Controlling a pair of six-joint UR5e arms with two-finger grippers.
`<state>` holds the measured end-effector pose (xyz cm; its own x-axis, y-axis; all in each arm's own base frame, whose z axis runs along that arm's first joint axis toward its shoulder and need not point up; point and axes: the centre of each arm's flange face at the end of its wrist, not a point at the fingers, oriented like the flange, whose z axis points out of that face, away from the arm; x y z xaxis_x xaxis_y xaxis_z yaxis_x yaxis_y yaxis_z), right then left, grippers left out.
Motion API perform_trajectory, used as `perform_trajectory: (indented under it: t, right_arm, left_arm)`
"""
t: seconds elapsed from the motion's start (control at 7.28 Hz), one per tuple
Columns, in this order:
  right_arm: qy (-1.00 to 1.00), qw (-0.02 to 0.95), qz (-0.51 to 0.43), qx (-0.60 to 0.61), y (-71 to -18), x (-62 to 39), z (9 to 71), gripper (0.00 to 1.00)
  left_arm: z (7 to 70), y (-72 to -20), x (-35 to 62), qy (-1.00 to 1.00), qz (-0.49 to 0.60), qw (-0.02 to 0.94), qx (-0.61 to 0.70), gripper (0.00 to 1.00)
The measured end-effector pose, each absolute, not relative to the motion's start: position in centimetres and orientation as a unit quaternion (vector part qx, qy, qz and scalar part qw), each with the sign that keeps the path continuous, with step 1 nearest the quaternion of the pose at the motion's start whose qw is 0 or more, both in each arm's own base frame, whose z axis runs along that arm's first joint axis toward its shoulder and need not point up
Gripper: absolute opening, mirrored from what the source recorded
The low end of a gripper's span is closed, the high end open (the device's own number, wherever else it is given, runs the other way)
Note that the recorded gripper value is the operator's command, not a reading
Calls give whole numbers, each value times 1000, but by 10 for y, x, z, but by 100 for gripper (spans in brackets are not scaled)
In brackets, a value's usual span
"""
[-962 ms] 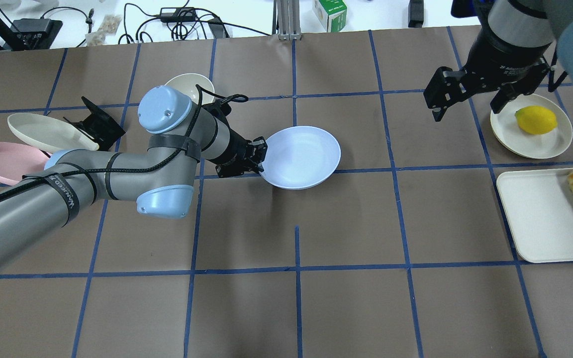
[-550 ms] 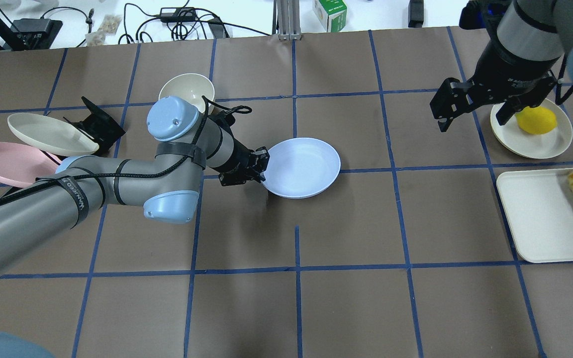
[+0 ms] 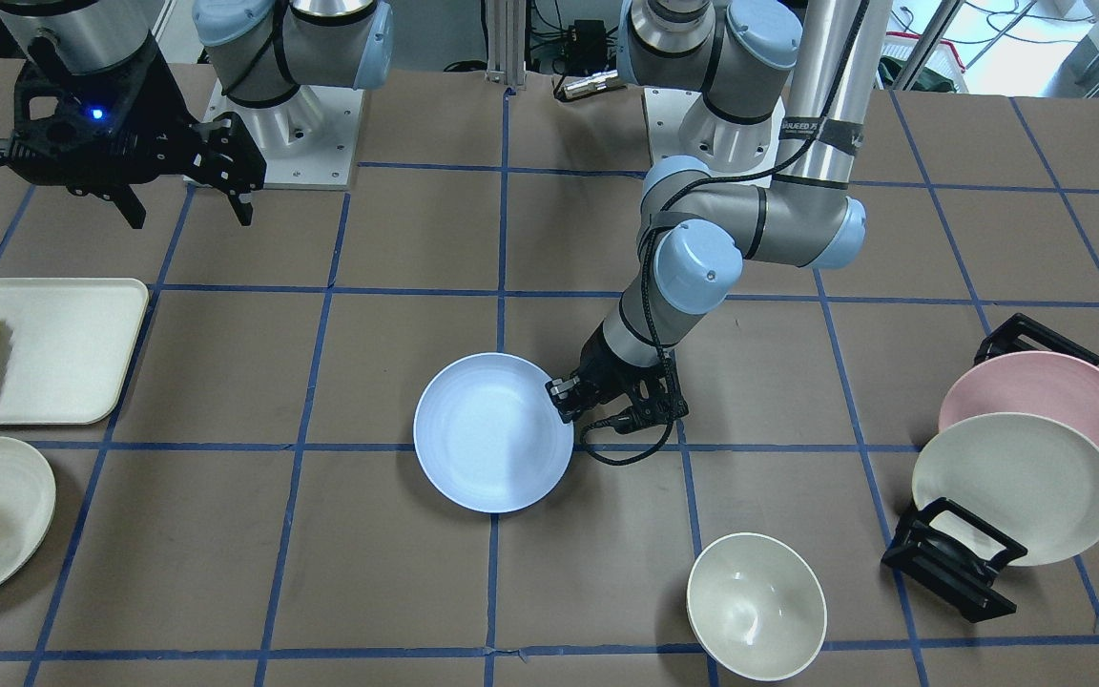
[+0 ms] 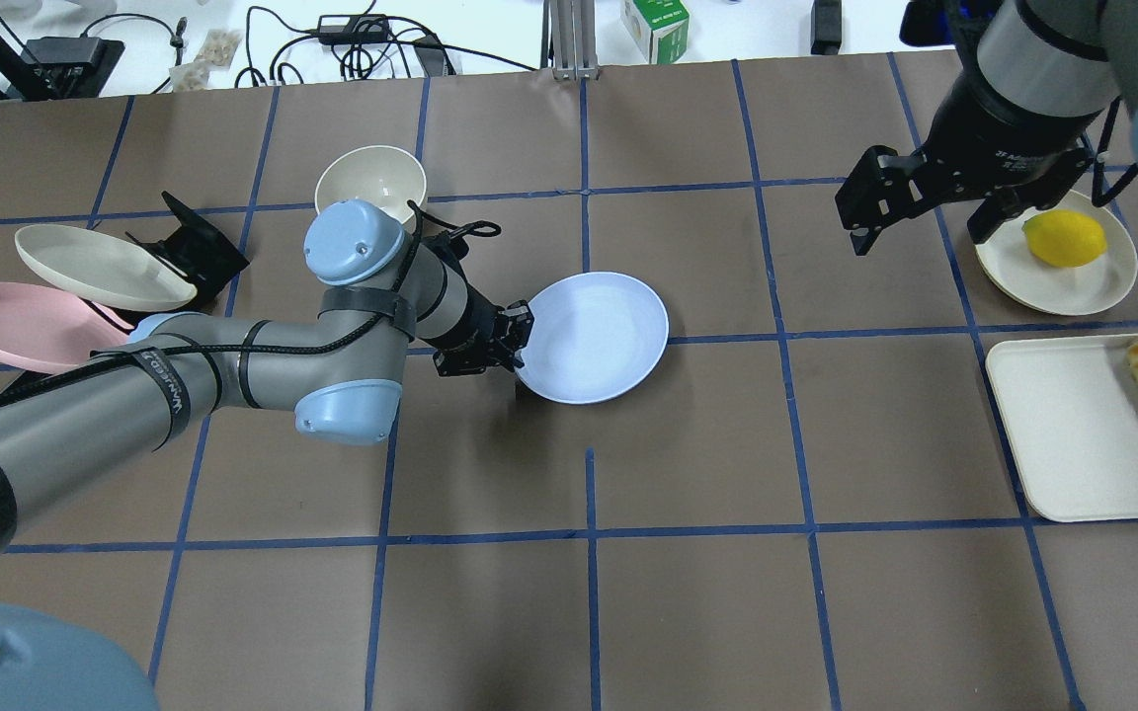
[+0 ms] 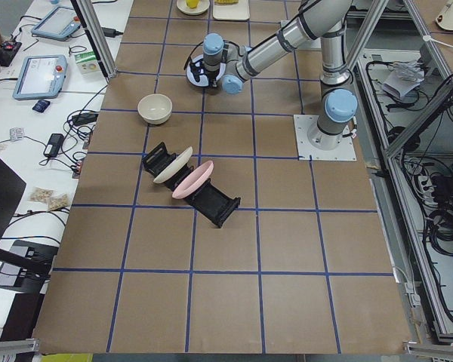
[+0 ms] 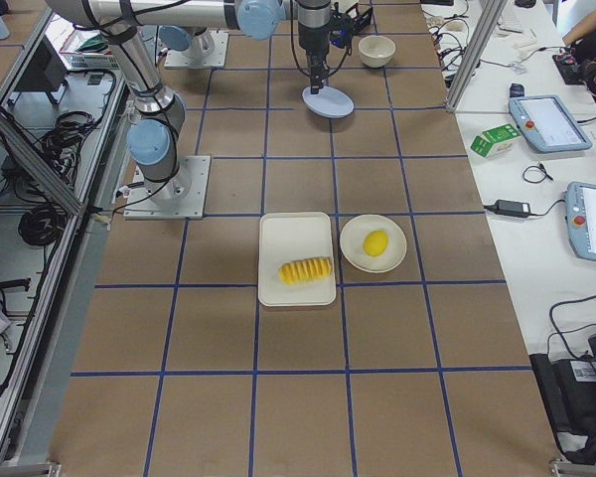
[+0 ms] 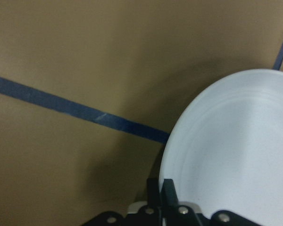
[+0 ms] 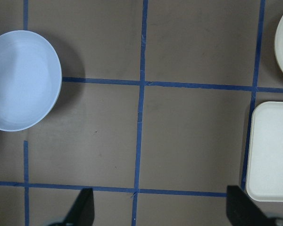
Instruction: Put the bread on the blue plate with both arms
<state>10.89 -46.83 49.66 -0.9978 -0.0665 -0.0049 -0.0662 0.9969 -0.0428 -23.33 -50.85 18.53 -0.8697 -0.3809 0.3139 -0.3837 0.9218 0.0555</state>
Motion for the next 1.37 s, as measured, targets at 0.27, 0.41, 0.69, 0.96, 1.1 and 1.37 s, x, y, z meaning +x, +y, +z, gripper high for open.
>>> perform_trajectory:
  t: [0.27,0.41,0.69,0.96,1.1,1.37]
  right_arm:
    - [999,7,-16,-36,-485,110,500,100]
    - [999,8,-11,-39,-492,110,498,100]
    - [997,0,19,-79,-496,74,470,100]
    - [995,4,44,-89,-486,-39,419,100]
    - [994,0,31,-108,-483,-100,388,100]
    - [992,-9,19,-122,-477,-200,325,100]
  left_arm:
    - [204,-514,-234,-966,25,168,196,100]
    - [226,-528,-230,-965,49,168,194,100]
    - [291,-567,-216,-973,84,131,170,100]
    - [358,-587,-180,-991,72,31,110,100]
    - [386,-586,-157,-995,55,-8,86,100]
    - [428,-565,-119,-996,24,-45,70,100]
